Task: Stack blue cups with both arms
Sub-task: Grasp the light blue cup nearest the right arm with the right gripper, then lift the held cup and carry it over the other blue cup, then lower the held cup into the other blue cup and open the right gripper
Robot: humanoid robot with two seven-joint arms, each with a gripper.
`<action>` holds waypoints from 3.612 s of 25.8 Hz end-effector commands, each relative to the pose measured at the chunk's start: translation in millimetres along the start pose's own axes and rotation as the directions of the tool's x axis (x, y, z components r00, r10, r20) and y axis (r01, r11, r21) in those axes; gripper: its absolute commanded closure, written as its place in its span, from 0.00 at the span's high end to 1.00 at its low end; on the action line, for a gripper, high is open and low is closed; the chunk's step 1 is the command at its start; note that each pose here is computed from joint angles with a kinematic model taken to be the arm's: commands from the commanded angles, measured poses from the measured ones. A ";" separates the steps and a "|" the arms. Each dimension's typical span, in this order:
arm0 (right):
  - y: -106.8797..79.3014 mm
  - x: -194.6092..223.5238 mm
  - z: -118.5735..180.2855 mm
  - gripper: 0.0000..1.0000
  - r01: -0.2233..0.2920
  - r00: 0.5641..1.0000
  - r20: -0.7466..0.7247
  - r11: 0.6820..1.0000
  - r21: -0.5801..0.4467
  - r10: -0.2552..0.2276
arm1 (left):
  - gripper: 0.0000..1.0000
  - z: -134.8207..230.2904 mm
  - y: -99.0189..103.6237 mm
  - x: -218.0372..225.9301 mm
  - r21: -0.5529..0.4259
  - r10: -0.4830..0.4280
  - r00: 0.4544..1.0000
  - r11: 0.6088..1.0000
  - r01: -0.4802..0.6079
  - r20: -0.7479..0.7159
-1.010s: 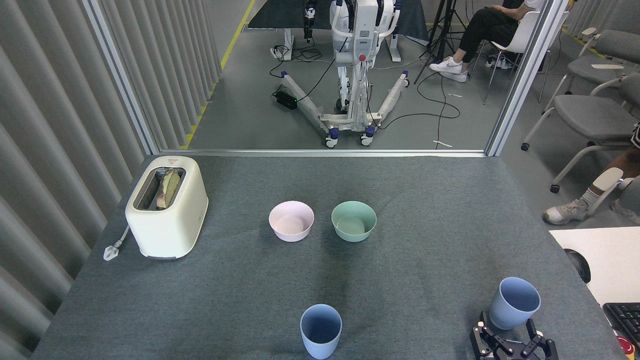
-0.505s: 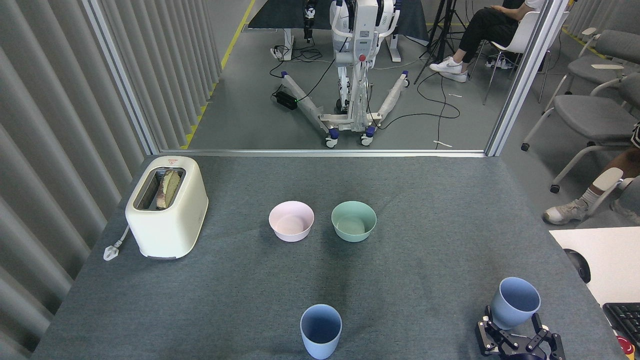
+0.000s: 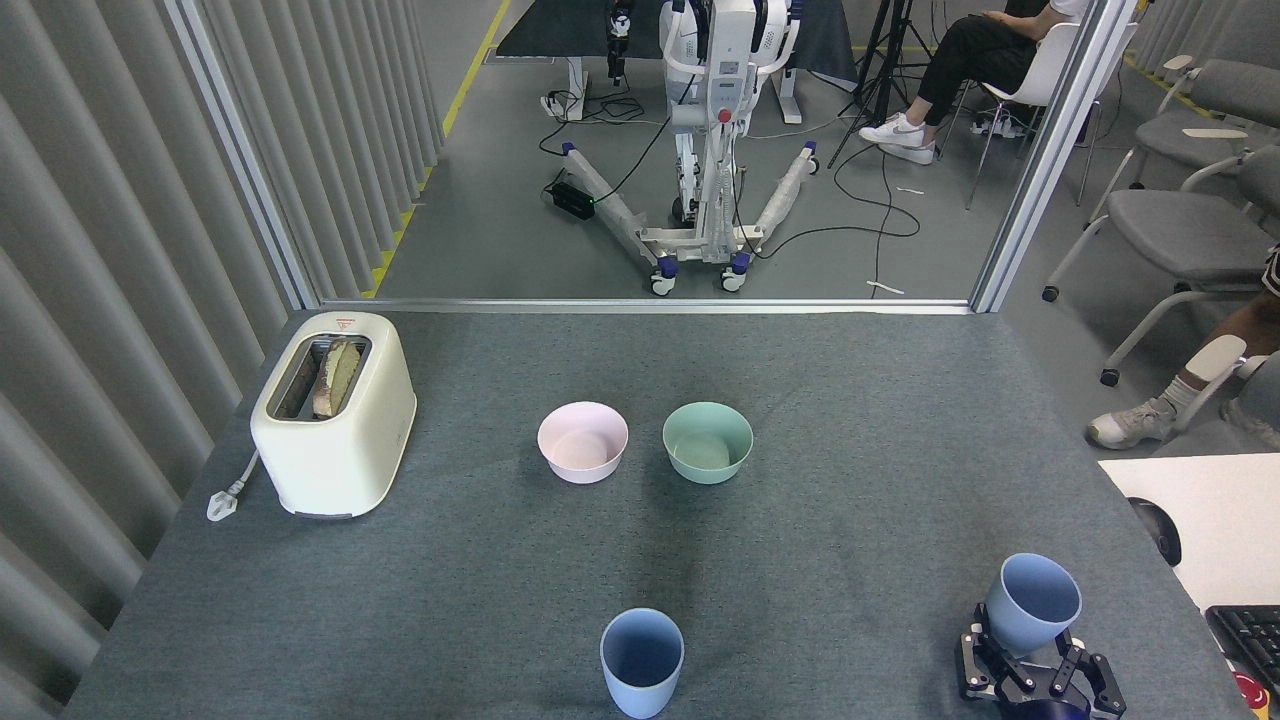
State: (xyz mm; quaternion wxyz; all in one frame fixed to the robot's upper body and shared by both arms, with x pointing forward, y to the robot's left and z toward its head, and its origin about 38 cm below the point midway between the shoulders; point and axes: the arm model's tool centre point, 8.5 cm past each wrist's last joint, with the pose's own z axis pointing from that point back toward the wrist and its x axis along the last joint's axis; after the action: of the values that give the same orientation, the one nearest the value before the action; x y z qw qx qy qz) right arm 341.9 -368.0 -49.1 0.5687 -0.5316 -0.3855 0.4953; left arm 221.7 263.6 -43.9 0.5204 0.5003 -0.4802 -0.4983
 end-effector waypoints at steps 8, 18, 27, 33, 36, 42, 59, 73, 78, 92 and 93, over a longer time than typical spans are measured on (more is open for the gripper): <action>-55.9 -2.1 -12.0 0.62 -0.004 0.999 0.048 0.992 -0.124 0.010 | 1.00 0.6 0.1 0.0 0.002 0.000 1.000 1.000 0.000 0.001; -134.7 159.5 -11.7 0.63 0.025 0.904 0.420 0.973 -0.227 0.075 | 1.00 0.6 0.2 0.3 0.004 0.000 1.000 1.000 0.000 -0.001; -121.9 245.9 85.0 0.63 0.036 0.774 0.625 0.980 -0.196 0.097 | 1.00 1.8 -2.4 -1.9 -0.002 0.028 0.999 1.000 -0.028 -0.018; -112.2 282.6 122.2 0.63 0.037 0.746 0.660 0.984 -0.175 0.089 | 1.00 0.6 -4.5 -1.3 -0.007 0.033 0.999 0.999 -0.033 -0.021; -117.0 291.3 123.8 0.63 0.045 0.743 0.663 0.983 -0.180 0.087 | 1.00 0.1 -4.4 -2.4 -0.007 0.033 0.999 0.999 -0.033 -0.023; -109.0 294.7 133.8 0.64 0.040 0.734 0.675 0.987 -0.155 0.076 | 1.00 0.4 -4.8 -2.0 -0.007 0.034 0.999 0.999 -0.034 -0.023; -96.6 287.7 127.4 0.64 0.010 0.749 0.657 0.990 -0.141 0.086 | 1.00 0.3 -4.7 -3.1 -0.006 0.032 0.999 0.999 -0.032 -0.024; -93.8 287.9 126.1 0.99 0.007 0.751 0.655 0.991 -0.134 0.084 | 1.00 1.5 -7.5 -3.8 -0.015 0.029 0.999 0.999 -0.029 -0.023; -92.9 287.4 126.4 0.99 0.004 0.751 0.655 0.991 -0.132 0.084 | 1.00 1.3 -6.9 -4.3 -0.014 0.029 0.999 0.999 -0.029 -0.024; -114.6 291.8 126.7 0.99 0.076 0.747 0.660 0.976 -0.203 0.079 | 1.00 1.9 -6.1 -4.7 -0.012 0.027 0.999 1.000 -0.028 -0.023; -117.1 291.0 126.4 0.99 0.087 0.750 0.657 0.973 -0.213 0.077 | 1.00 2.6 -6.5 -4.7 -0.014 0.027 0.999 1.000 -0.028 -0.024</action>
State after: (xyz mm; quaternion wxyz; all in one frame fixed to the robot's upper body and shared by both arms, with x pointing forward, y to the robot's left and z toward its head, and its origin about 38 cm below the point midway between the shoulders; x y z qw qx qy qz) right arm 298.0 -50.5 50.7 0.3368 -0.3762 -0.6071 0.6136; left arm 219.2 268.2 -50.5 0.5362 0.4959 -0.4774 -0.4886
